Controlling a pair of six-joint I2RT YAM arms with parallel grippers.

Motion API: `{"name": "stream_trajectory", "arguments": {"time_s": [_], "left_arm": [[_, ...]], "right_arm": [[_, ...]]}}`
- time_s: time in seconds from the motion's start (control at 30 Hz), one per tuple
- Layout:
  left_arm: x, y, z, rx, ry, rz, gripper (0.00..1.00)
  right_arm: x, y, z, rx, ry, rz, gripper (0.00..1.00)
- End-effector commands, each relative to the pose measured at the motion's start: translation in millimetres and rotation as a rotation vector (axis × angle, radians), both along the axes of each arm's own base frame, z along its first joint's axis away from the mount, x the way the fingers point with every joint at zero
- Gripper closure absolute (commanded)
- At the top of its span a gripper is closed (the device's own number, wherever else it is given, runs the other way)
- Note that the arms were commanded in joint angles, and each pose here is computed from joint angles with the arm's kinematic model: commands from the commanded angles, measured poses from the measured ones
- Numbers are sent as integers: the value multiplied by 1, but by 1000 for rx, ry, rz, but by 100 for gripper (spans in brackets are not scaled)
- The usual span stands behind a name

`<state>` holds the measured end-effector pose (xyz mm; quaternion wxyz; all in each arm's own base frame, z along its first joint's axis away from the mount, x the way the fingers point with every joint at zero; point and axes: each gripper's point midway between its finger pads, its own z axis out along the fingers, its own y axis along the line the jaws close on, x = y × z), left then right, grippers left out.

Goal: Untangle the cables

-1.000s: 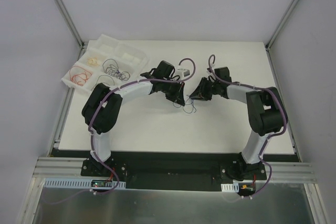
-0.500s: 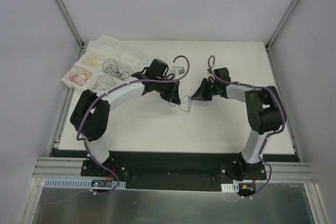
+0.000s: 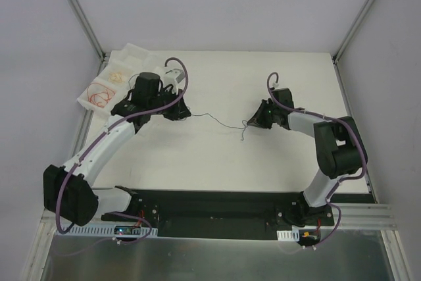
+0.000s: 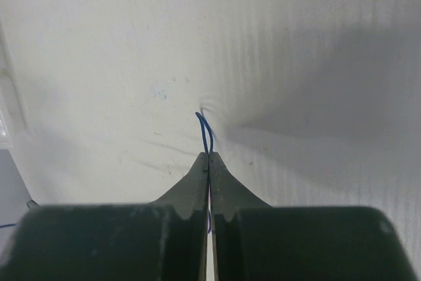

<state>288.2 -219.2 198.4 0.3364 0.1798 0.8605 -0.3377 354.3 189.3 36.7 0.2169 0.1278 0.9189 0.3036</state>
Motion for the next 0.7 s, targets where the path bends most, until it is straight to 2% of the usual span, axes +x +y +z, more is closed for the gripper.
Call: {"name": "stream_trajectory", "arguments": {"time_s": [0.0,0.2,0.3,0.4,0.47,0.57,0.67], "left_arm": [[0,37,18,87,-126,107,100],[0,66,36,154,-231,206,100],[-2,64,43,131,-236,204,100],[2,54,52,84,-219,190,100],[7,48,57,58,-216,186,100],[24,44,71,30,-230,226,100],[44,43,92,-2,-250,261,100]], "right_arm": [[10,-10,14,-23,-58,-66,100],[10,-11,16,-23,-70,-71,100],[10,1,23,35,-102,-5,100],[6,11,33,88,-141,54,95],[4,14,41,112,-180,79,85],[0,19,56,157,-275,109,58],[-11,16,66,174,-360,113,45]]}}
